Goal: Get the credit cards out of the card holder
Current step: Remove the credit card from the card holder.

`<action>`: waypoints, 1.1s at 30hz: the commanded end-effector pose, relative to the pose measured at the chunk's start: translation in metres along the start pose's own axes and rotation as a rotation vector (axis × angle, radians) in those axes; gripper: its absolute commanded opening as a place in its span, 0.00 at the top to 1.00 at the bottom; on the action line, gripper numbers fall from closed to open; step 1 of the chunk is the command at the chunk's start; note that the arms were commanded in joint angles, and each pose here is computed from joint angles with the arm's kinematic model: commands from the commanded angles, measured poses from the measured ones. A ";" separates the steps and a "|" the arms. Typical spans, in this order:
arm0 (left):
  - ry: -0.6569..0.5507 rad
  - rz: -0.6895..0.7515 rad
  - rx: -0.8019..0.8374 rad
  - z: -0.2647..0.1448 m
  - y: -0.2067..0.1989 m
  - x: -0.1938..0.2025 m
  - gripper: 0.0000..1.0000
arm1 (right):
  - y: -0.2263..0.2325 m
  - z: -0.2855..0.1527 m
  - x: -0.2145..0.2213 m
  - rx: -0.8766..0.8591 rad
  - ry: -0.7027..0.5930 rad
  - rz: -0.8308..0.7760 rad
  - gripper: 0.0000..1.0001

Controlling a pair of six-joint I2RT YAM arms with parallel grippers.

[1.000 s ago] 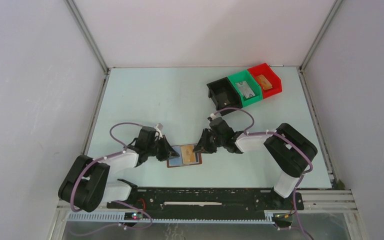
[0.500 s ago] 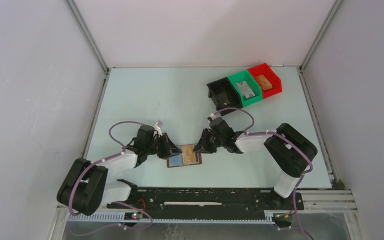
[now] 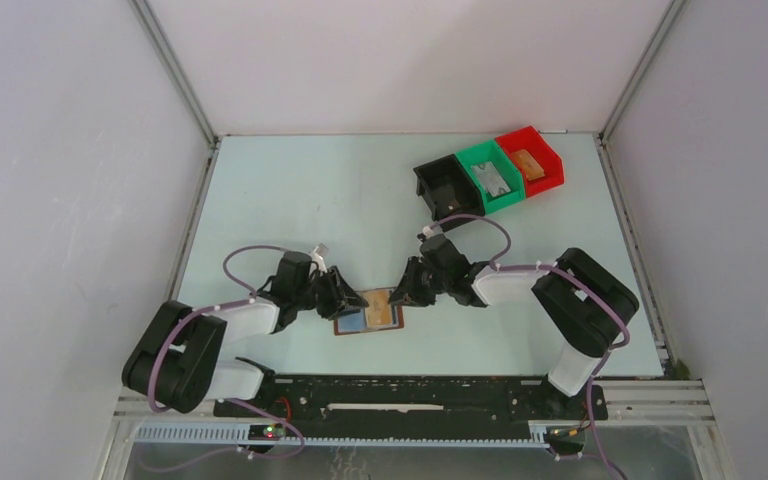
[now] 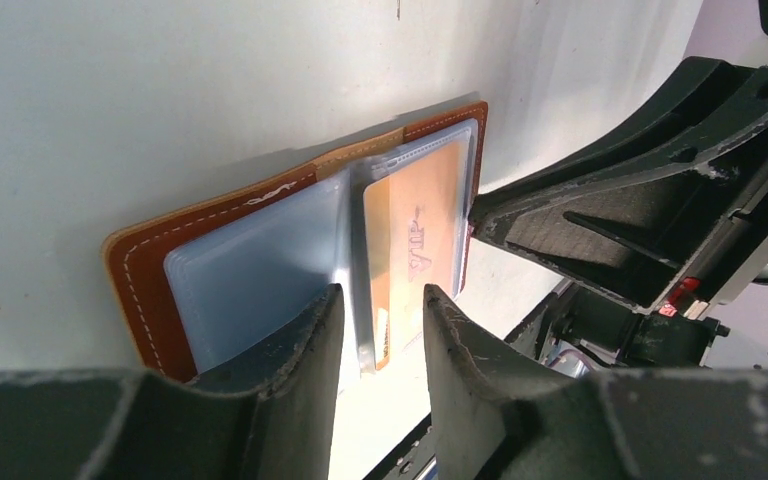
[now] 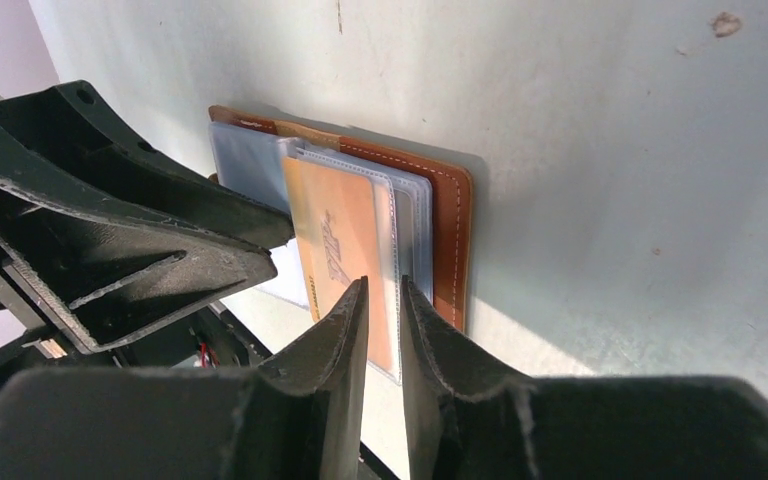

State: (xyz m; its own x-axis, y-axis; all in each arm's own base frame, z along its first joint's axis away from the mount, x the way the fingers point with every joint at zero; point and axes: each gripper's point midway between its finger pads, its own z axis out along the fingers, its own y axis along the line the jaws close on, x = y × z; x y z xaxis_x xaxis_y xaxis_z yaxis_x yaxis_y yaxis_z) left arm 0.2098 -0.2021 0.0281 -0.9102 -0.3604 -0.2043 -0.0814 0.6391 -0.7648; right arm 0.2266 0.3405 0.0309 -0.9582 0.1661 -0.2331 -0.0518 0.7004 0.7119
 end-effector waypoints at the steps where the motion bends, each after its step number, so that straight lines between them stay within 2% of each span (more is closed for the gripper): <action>1: 0.005 -0.003 0.011 0.001 0.002 0.004 0.60 | 0.010 -0.015 -0.016 -0.011 -0.066 -0.016 0.73; 13: 0.003 -0.003 0.009 0.002 0.002 0.003 0.60 | 0.033 -0.011 -0.016 -0.075 -0.041 -0.045 0.73; 33: 0.004 -0.004 0.009 0.001 0.003 0.004 0.61 | 0.016 0.010 -0.004 -0.040 0.012 -0.025 0.73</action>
State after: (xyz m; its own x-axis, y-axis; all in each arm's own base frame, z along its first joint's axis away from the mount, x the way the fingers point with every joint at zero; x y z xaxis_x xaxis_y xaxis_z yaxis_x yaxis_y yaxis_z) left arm 0.2120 -0.2031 0.0285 -0.9079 -0.3632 -0.2094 -0.0765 0.6347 -0.7690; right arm 0.2282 0.3486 0.0311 -0.9638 0.1503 -0.2201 -0.0579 0.6881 0.7233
